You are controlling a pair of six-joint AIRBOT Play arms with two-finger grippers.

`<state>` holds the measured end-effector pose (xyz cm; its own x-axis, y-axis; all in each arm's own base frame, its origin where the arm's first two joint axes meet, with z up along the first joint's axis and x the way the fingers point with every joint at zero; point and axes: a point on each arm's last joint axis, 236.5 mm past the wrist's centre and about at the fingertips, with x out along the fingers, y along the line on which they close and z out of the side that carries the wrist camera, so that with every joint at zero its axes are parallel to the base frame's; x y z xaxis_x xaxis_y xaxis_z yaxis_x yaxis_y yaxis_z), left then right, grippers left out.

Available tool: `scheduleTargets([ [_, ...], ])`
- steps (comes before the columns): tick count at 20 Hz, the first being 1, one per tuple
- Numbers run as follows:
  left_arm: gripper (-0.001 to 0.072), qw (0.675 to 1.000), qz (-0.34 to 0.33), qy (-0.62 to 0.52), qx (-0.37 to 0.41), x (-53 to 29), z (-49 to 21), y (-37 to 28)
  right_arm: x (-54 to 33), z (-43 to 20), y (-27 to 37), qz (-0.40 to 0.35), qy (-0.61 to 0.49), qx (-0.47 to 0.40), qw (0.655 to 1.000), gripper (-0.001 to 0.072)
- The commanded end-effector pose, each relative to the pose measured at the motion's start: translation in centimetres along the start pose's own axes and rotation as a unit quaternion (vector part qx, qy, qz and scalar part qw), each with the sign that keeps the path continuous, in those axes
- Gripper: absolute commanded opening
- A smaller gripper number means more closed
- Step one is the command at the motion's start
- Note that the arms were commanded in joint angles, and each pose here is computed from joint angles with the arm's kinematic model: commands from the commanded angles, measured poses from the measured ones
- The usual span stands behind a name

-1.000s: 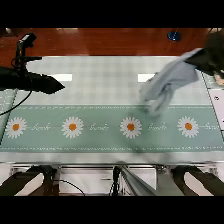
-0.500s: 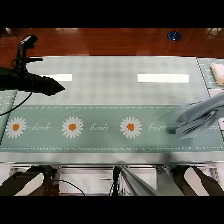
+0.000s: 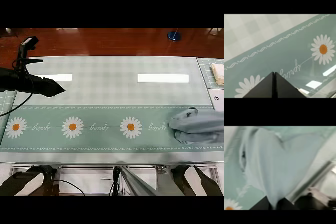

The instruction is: Fold the shirts.

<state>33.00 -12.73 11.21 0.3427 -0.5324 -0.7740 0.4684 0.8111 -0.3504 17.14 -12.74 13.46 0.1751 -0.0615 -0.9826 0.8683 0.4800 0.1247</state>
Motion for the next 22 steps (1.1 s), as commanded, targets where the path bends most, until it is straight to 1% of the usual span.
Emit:
scheduleTargets([
  [1, 0.0022, 1.0, 0.002, -0.004, 0.0, 0.0, 0.2, 0.1, 2.6, -1.9, -6.9, -0.102, 0.058, 0.028, 0.993, 0.0032],
  [5, 0.0022, 1.0, 0.002, -0.004, 0.0, 0.0, 0.2, 0.1, 4.0, -4.2, -12.6, -0.159, 0.106, 0.056, 0.98, 0.0032],
  [7, 0.0023, 1.0, 0.001, -0.001, 0.0, 0.0, 0.0, 0.0, 3.5, -5.6, -17.3, -0.237, 0.13, 0.06, 0.961, 0.0032],
  [9, 0.0022, 1.0, 0.0, 0.0, 0.0, 0.0, 0.0, 0.0, 2.1, -7.5, -22.1, -0.314, 0.17, 0.066, 0.932, 0.0032],
  [10, 0.0022, 1.0, 0.0, 0.0, 0.0, -0.1, 0.0, 0.0, 2.0, -8.0, -23.3, -0.323, 0.17, 0.091, 0.927, 0.0032],
  [13, 0.0022, 1.0, 0.0, 0.0, 0.0, -0.1, 0.0, 0.0, 4.7, -9.0, -23.4, -0.272, 0.168, 0.133, 0.938, 0.0033],
  [17, 0.0022, 1.0, 0.0, 0.002, 0.0, -0.1, -0.1, 0.0, 7.1, -9.5, -24.6, -0.28, 0.167, 0.128, 0.937, 0.0033],
  [18, 0.0022, 1.0, 0.0, 0.002, 0.0, -0.1, -0.1, 0.0, 7.9, -9.5, -24.8, -0.28, 0.164, 0.125, 0.938, 0.0065],
  [19, 0.0022, 1.0, 0.0, 0.002, 0.0, -0.1, -0.1, 0.0, 8.6, -9.4, -24.9, -0.28, 0.162, 0.118, 0.939, 0.0205],
  [20, 0.0022, 1.0, 0.002, 0.002, 0.001, -0.1, -0.1, 0.1, 9.2, -9.5, -25.1, -0.282, 0.161, 0.109, 0.94, 0.0379],
  [21, 0.0022, 1.0, 0.005, 0.004, 0.002, -0.1, -0.2, 0.3, 9.6, -9.4, -25.9, -0.294, 0.159, 0.092, 0.938, 0.0502],
  [22, 0.0022, 1.0, 0.01, 0.006, 0.003, -0.1, -0.3, 0.5, 9.4, -9.1, -27.0, -0.318, 0.152, 0.078, 0.933, 0.0508],
])
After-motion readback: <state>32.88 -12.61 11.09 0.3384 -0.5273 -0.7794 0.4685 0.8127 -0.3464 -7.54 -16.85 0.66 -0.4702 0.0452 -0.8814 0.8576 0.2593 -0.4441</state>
